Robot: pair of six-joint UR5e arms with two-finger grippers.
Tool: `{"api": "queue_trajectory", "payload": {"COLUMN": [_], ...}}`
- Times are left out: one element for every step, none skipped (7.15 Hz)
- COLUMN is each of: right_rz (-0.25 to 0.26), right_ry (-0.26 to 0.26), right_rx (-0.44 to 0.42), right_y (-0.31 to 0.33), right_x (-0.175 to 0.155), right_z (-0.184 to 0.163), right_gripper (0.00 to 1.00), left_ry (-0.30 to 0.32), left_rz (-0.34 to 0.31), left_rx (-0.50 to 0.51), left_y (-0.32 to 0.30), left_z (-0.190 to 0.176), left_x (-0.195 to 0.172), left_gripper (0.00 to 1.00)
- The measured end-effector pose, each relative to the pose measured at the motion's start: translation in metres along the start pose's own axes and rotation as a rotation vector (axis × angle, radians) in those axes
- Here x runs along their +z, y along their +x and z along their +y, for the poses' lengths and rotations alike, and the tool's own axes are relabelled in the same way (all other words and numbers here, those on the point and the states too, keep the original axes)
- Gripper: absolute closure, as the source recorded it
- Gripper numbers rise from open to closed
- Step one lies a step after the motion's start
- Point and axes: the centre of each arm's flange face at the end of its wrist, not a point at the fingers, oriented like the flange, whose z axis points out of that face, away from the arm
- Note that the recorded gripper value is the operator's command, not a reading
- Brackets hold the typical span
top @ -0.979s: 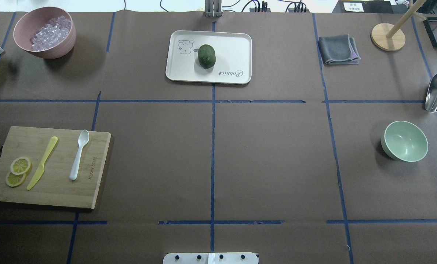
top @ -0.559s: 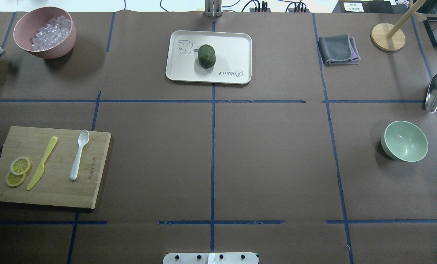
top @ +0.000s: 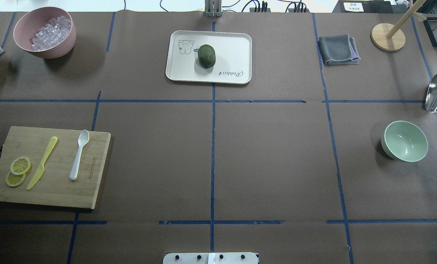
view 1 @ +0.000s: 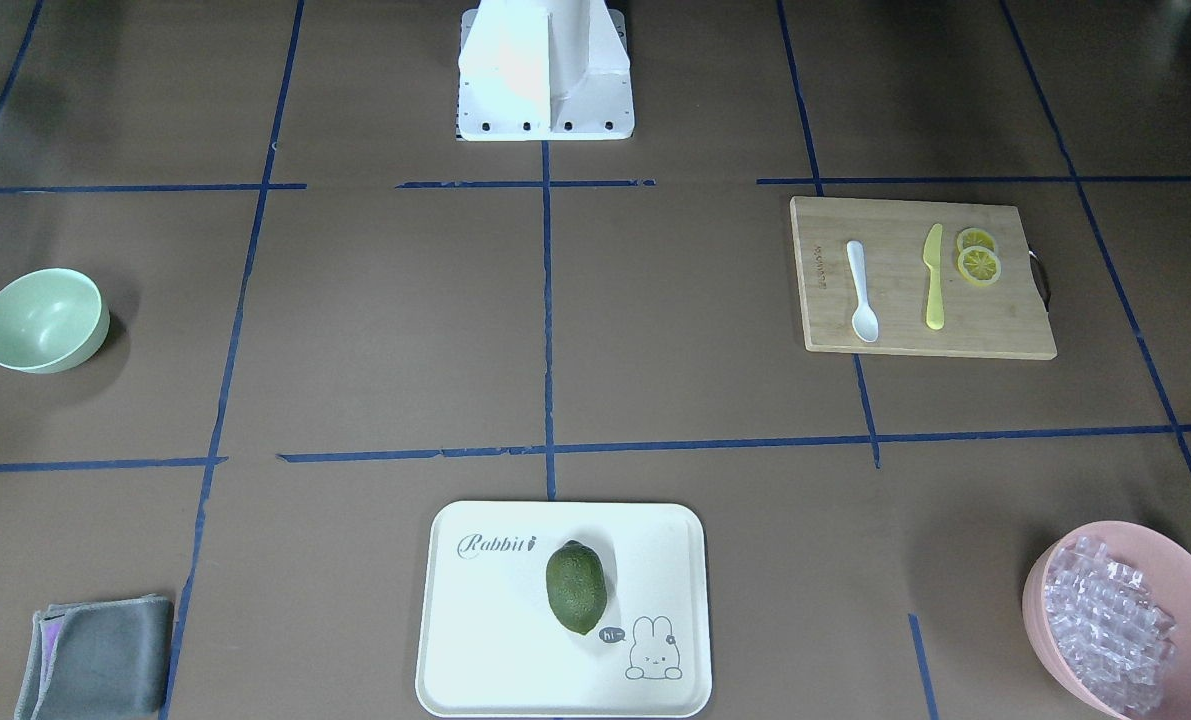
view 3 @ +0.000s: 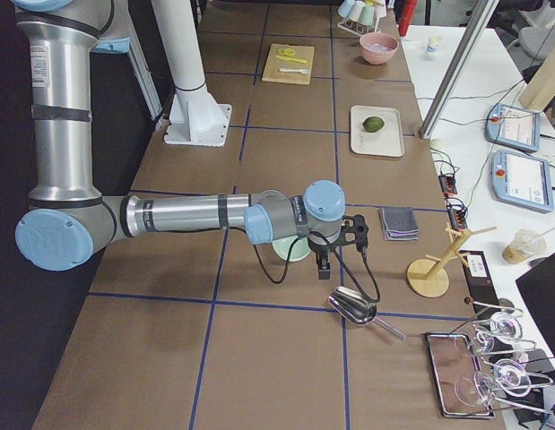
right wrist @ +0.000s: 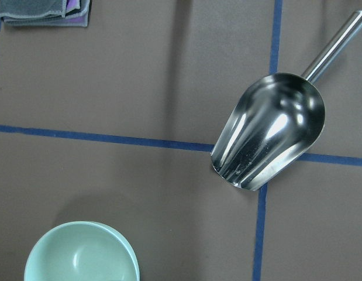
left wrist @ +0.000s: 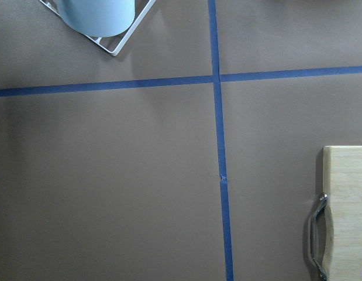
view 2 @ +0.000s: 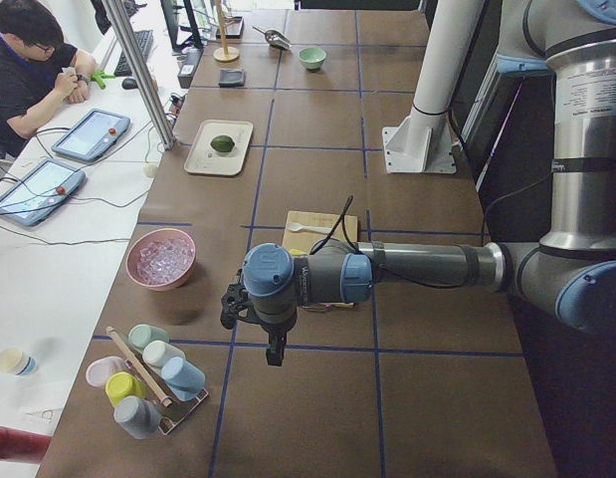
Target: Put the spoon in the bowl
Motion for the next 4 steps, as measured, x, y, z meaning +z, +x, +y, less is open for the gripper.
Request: {"api": "queue_trajectory", "payload": {"right_rz": [-0.022, -0.040, -0.031, 0.000], "right_ry": [0.024, 0.024, 0.007, -0.010], "right_rx": [0.023, 0.047, 0.061, 0.061], "right_y": [-0.008, -0.020, -0.036, -0.053], "right_x": [0.017, 0.036, 0.058, 0.081], "right_z": [0.020, 0.037, 0.046, 0.052], "right_gripper": [0.00, 0.00, 0.00, 0.00], "left_ry": [0.003, 0.003, 0.004, 0.005], "left_rz": [0.000, 0.000, 0.000, -0.001], "left_rx": [0.001, 0.000, 0.000, 0.000], "left_y": [0.001, 0.002, 0.002, 0.002], "left_z": [0.000, 0.000, 0.000, 0.000], "left_x": [-0.001, -0.002, -0.002, -0.002], "left_gripper": [0.00, 0.00, 0.00, 0.00]}}
